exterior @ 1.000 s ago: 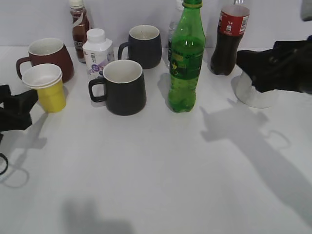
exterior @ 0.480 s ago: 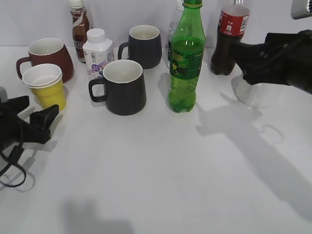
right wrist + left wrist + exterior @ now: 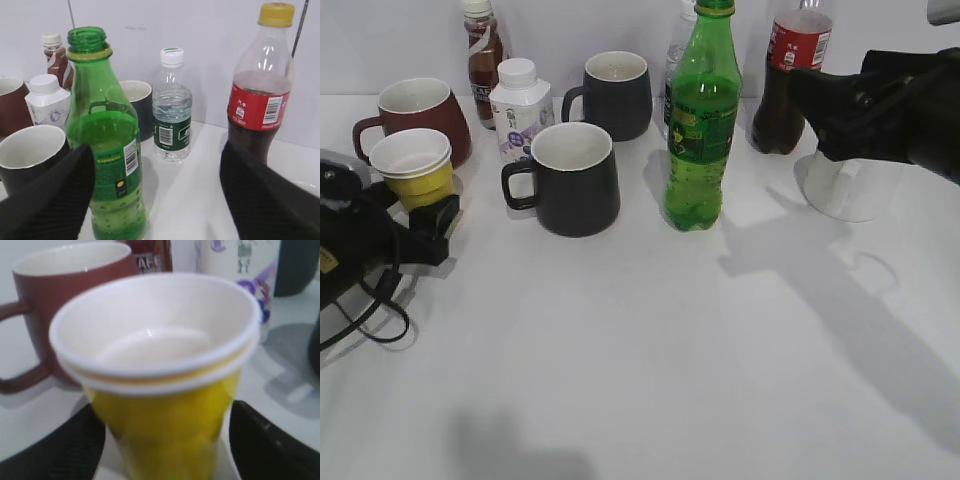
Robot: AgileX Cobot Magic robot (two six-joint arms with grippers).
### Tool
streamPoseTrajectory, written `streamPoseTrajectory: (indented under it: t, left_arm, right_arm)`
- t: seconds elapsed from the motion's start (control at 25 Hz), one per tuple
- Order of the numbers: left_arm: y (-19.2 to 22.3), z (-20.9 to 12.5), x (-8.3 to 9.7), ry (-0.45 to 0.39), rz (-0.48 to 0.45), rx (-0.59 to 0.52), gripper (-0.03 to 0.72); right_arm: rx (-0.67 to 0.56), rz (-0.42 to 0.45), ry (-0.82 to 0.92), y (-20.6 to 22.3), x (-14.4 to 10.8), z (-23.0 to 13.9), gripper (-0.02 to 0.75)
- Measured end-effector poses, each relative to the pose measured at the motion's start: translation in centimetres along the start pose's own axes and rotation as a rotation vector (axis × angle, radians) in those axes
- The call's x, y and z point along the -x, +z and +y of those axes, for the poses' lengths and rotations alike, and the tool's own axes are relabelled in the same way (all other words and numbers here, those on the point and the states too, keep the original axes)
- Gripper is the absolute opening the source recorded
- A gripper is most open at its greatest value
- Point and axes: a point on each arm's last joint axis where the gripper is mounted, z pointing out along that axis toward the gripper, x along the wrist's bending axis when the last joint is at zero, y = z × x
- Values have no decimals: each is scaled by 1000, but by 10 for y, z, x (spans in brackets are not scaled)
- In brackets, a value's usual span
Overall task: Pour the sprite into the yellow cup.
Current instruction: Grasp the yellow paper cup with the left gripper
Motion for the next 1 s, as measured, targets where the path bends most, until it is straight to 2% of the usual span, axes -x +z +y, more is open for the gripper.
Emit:
streamPoseTrajectory:
  t: [0.52,0.84,1.0]
  left_arm:
    - [34,12,-4,16,-4,88,582]
    - [39,10,-5,16,-4,90,475]
    - [39,10,-4,18,-10,90,457]
  right_arm:
    - [-45,6,-4,7,0,-11,587]
    - [-65,9,-6,10,0,-16,587]
    - [-62,10,-8,10,0,-16,587]
